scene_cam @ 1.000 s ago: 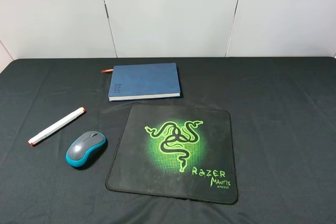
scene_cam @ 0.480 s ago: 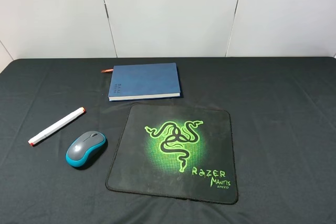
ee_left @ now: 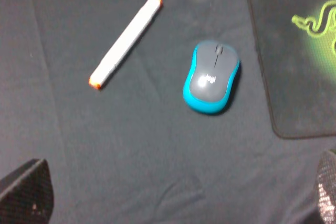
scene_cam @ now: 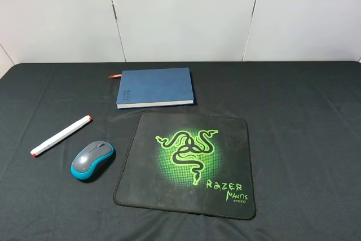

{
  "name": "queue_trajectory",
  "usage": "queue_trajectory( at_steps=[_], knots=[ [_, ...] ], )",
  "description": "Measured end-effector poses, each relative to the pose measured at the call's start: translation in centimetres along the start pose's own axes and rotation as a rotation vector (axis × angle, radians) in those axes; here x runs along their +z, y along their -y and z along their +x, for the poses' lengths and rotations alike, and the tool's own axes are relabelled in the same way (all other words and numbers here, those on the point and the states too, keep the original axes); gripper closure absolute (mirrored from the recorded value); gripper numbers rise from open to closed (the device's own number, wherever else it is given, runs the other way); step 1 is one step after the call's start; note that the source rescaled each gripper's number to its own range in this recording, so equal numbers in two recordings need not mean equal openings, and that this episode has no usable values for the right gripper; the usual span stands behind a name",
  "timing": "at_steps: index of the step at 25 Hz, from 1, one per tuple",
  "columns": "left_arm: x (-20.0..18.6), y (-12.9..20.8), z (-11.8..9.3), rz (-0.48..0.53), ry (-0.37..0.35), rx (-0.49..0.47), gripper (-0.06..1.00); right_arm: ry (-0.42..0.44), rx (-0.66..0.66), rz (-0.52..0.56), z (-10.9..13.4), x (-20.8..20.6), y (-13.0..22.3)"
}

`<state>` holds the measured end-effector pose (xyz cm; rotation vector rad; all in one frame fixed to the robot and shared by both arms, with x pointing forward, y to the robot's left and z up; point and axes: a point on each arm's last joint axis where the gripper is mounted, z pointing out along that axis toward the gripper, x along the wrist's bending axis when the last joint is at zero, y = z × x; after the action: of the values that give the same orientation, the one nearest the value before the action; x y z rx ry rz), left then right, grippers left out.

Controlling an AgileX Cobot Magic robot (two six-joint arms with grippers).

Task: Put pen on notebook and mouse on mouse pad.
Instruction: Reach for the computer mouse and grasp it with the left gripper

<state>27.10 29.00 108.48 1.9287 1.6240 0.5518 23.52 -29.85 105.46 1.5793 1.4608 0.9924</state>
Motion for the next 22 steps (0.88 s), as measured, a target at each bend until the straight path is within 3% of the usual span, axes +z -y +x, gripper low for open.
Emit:
queue_trajectory(
  at_steps=[13,22],
  knots=[
    [9.0,-5.7,1.0,0.434,0.020,-0.032,-0.05,0.000,0.000,-0.001,0.0,0.0,0.0],
    [16.8,-6.7,-0.8,0.609,0.057,0.026,-0.04,0.000,0.000,-0.001,0.0,0.0,0.0]
  ],
)
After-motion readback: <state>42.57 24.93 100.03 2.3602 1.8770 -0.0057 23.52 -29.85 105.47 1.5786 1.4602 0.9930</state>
